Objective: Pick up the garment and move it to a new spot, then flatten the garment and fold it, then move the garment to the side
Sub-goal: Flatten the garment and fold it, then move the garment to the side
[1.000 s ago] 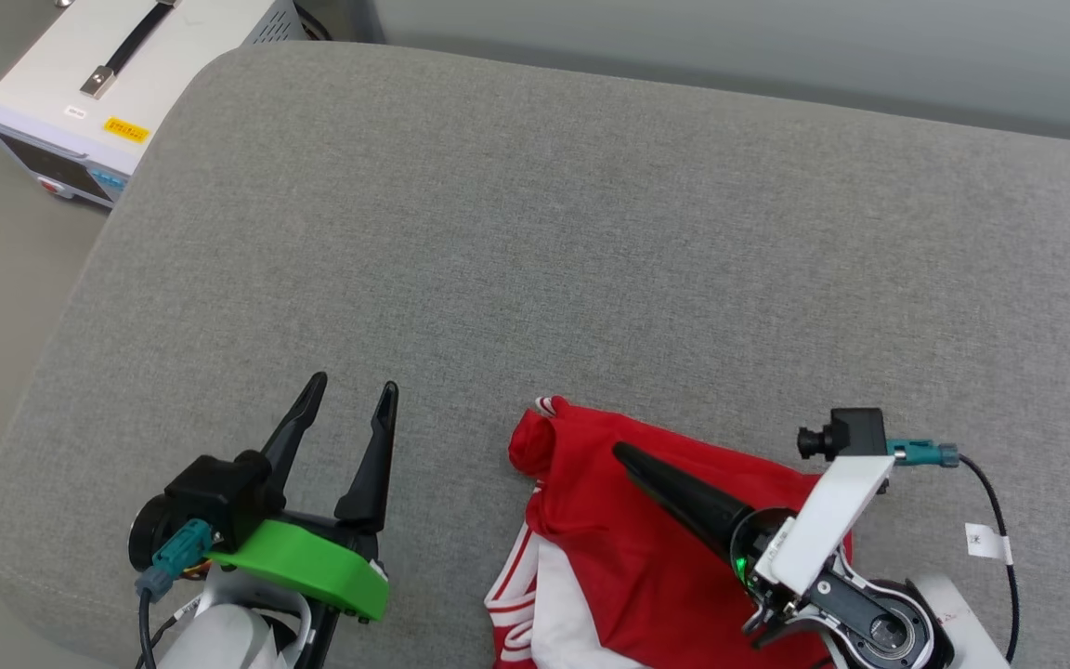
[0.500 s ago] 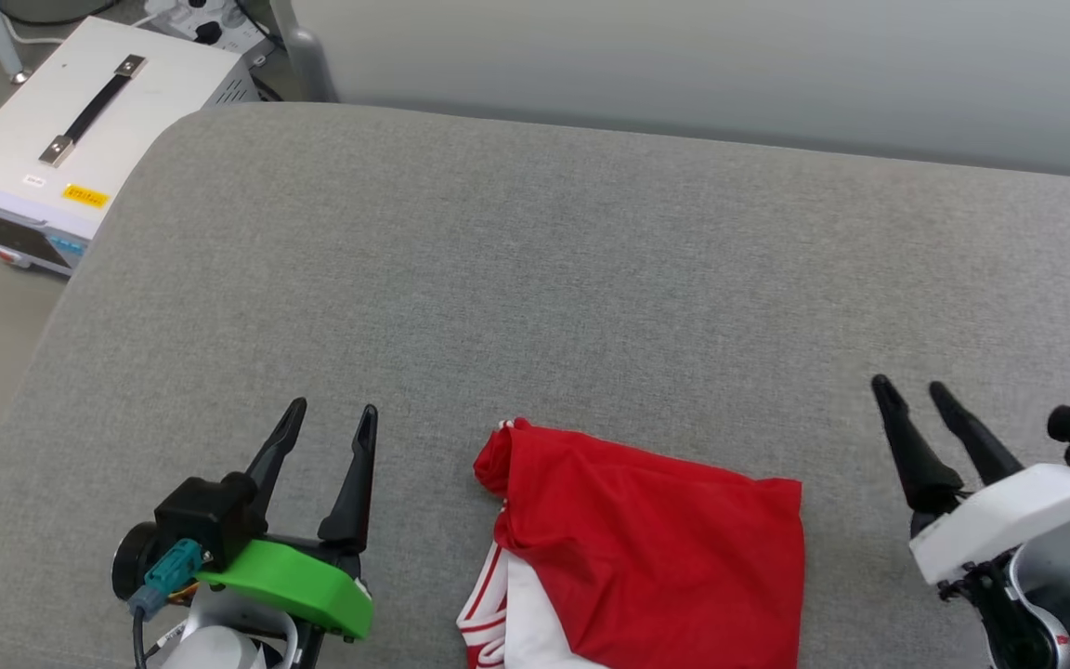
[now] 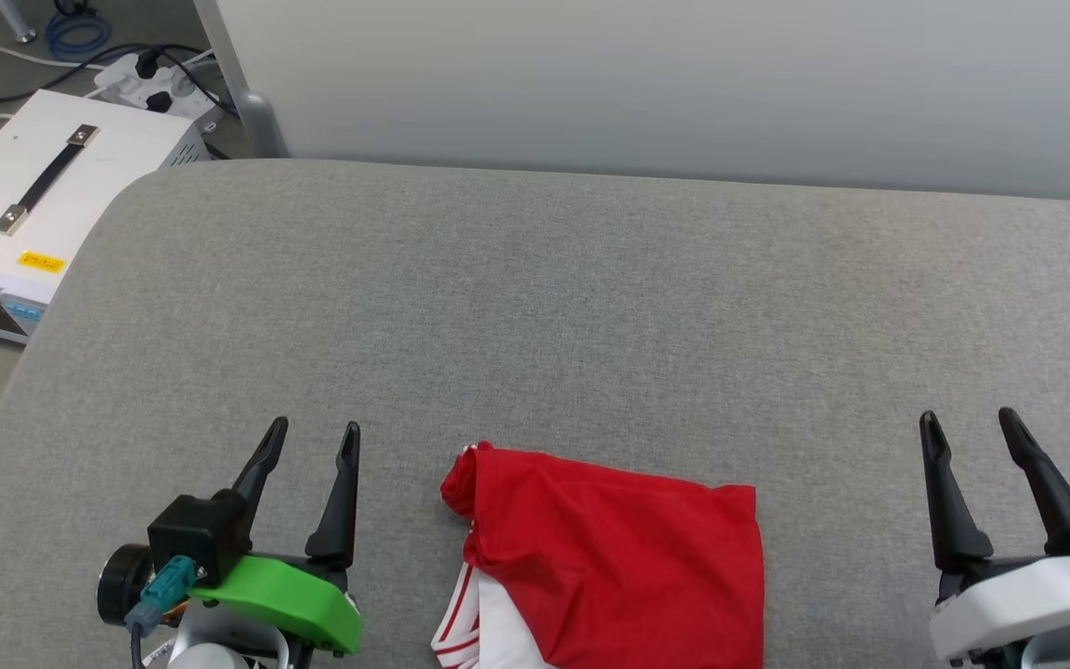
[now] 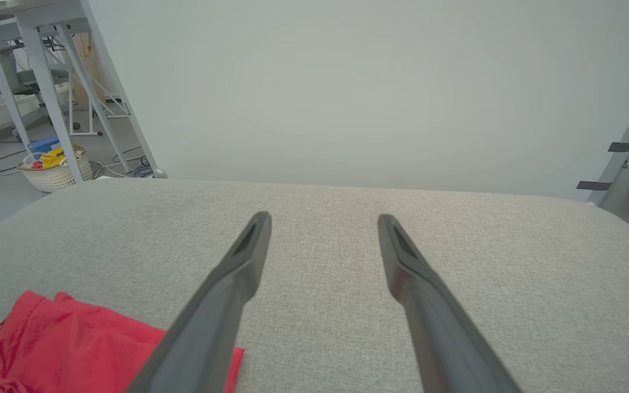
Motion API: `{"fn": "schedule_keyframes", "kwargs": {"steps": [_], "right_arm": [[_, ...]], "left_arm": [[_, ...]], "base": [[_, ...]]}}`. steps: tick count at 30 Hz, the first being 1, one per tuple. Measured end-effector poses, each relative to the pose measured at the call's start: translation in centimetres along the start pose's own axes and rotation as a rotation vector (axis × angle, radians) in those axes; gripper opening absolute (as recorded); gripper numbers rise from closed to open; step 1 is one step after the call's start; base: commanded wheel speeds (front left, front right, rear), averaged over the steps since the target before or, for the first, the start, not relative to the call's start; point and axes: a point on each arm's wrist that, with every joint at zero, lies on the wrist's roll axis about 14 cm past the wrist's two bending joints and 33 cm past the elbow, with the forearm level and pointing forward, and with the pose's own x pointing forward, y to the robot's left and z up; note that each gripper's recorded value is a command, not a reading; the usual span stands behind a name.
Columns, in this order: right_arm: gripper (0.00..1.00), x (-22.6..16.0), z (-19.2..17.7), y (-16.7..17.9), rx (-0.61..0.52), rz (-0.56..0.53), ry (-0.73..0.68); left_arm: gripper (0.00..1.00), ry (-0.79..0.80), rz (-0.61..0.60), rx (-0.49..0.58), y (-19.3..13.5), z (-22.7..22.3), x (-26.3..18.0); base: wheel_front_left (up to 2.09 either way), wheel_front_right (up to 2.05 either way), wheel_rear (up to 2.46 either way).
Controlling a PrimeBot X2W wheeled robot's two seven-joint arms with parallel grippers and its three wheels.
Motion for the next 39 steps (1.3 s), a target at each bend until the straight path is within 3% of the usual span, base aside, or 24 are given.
{"fn": "schedule_keyframes", "kwargs": {"steps": [8,20,24,25,29,33,39], "right_arm": [[1.0,-3.1,-0.4,-0.5,-0.008,-0.037,0.013],[1.0,-3.4,-1.6,-1.1,0.067,-0.06,0.054],[1.0,-3.7,-4.2,-2.8,0.216,-0.113,0.156],[1.0,-4.1,-6.5,-3.5,0.311,-0.139,0.253],[1.0,-4.7,-10.4,-3.5,0.471,-0.149,0.44],[1.0,-4.4,-13.3,-0.3,0.601,-0.05,0.643],[1.0,-3.5,-15.9,4.7,0.734,0.111,0.838]], "left_arm": [[1.0,-0.001,-0.015,0.016,-0.5,0.1,-0.8],[1.0,0.014,-0.023,0.029,-0.5,-0.4,-0.7],[1.0,0.012,-0.009,0.033,0.0,-0.3,-0.4],[1.0,0.004,-0.003,0.034,0.2,0.0,-0.1],[1.0,-0.013,-0.007,0.036,0.1,0.4,0.6],[1.0,-0.027,0.006,0.011,0.1,0.6,1.3],[1.0,-0.022,0.037,-0.002,0.9,0.2,1.5]], "base": [[0.0,0.0,0.0],[0.0,0.0,0.0],[0.0,0.0,0.0],[0.0,0.0,0.0],[0.0,0.0,0.0],[0.0,0.0,0.0],[0.0,0.0,0.0]]}}
